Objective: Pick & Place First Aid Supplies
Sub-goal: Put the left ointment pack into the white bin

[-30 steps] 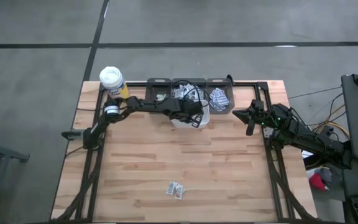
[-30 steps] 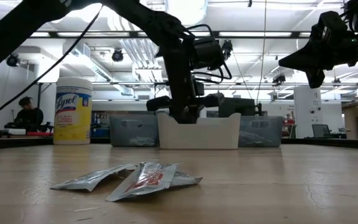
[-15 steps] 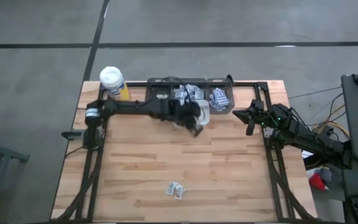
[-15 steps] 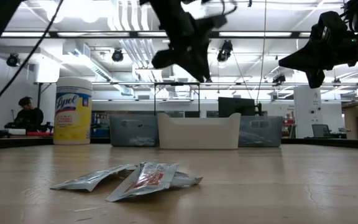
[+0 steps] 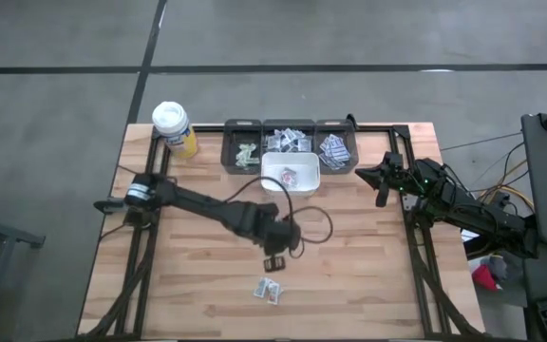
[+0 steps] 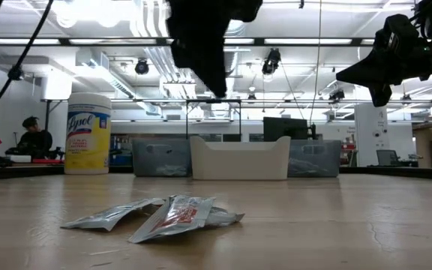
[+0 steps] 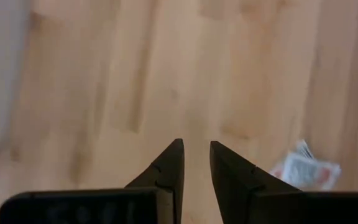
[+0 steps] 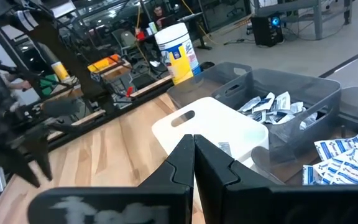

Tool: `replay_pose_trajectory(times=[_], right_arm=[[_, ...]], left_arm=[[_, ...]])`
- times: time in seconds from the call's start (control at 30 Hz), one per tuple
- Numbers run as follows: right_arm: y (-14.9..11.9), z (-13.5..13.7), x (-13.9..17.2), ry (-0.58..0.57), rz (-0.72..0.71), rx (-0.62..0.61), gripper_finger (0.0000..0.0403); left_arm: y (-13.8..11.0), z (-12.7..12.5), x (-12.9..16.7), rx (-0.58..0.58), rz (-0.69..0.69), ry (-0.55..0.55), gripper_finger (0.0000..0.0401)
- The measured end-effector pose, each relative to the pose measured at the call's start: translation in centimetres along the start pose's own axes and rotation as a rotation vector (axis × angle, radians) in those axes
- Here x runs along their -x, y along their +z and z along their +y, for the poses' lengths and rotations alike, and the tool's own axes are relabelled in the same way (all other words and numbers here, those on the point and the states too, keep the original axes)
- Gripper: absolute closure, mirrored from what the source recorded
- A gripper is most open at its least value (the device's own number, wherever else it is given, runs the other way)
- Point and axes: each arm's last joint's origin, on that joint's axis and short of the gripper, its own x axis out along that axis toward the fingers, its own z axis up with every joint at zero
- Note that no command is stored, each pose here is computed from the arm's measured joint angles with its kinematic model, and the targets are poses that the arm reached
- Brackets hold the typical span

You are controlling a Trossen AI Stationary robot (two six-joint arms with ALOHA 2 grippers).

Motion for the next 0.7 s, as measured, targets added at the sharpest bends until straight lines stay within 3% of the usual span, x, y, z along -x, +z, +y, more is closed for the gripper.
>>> replay_pose_trajectory(times=[0.33, 0.5, 0.7], right_arm=[[0.0, 0.0, 0.0, -0.001, 0.002, 0.000, 0.0394], [0.0, 0.0, 0.0, -0.001, 0.002, 0.000, 0.0394], [0.0, 0.0, 0.0, -0.001, 0.002, 0.000, 0.0394]], left_arm=[[-2.8, -2.2, -2.7, -0.089, 0.114, -0.269, 0.0330], [-3.5, -3.4, -3.8, -0.122, 0.060, -0.318, 0.0332], [-5.7, -4.4, -5.0, -0.168, 0.114, -0.332, 0.0333]])
